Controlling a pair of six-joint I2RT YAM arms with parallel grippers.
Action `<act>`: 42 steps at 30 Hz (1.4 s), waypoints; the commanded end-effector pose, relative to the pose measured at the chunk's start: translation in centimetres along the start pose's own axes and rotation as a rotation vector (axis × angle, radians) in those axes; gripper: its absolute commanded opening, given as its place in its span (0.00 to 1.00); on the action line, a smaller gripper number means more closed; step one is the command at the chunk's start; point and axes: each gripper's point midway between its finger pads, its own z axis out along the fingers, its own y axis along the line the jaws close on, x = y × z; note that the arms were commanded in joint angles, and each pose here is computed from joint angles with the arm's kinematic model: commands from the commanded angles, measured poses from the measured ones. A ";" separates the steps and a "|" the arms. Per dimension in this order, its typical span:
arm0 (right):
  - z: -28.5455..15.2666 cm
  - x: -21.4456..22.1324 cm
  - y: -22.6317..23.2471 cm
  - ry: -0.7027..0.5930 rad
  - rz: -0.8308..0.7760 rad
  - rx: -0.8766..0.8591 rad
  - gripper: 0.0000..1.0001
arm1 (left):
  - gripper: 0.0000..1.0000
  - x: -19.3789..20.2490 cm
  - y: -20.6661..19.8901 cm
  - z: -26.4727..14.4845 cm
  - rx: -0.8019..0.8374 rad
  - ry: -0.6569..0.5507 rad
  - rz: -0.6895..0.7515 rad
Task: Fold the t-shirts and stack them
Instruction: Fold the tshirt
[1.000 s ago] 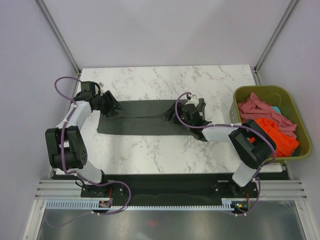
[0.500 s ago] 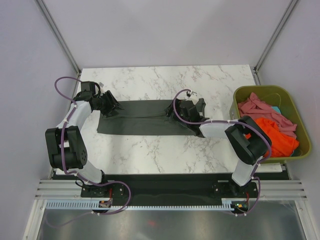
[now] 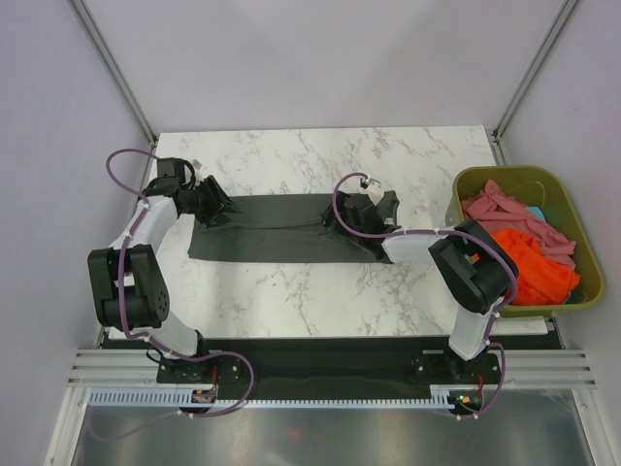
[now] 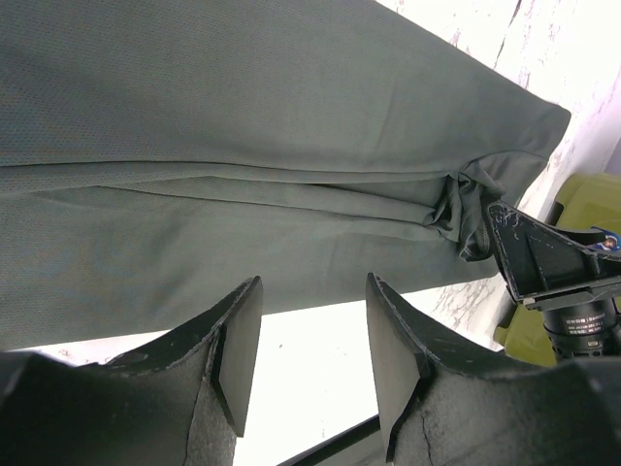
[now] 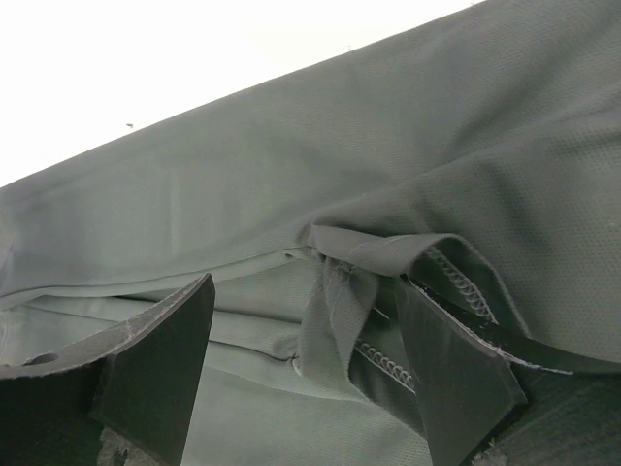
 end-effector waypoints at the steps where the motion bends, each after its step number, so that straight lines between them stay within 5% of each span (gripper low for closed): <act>1: 0.4 -1.5 0.7 -0.050 0.031 0.003 0.84 | 0.54 -1.2 -1.4 -0.7 0.041 -0.039 0.060; 42: -2.1 0.0 6.4 -0.034 -0.031 -0.316 0.81 | 0.55 -0.4 -1.5 -0.6 0.027 -0.039 0.080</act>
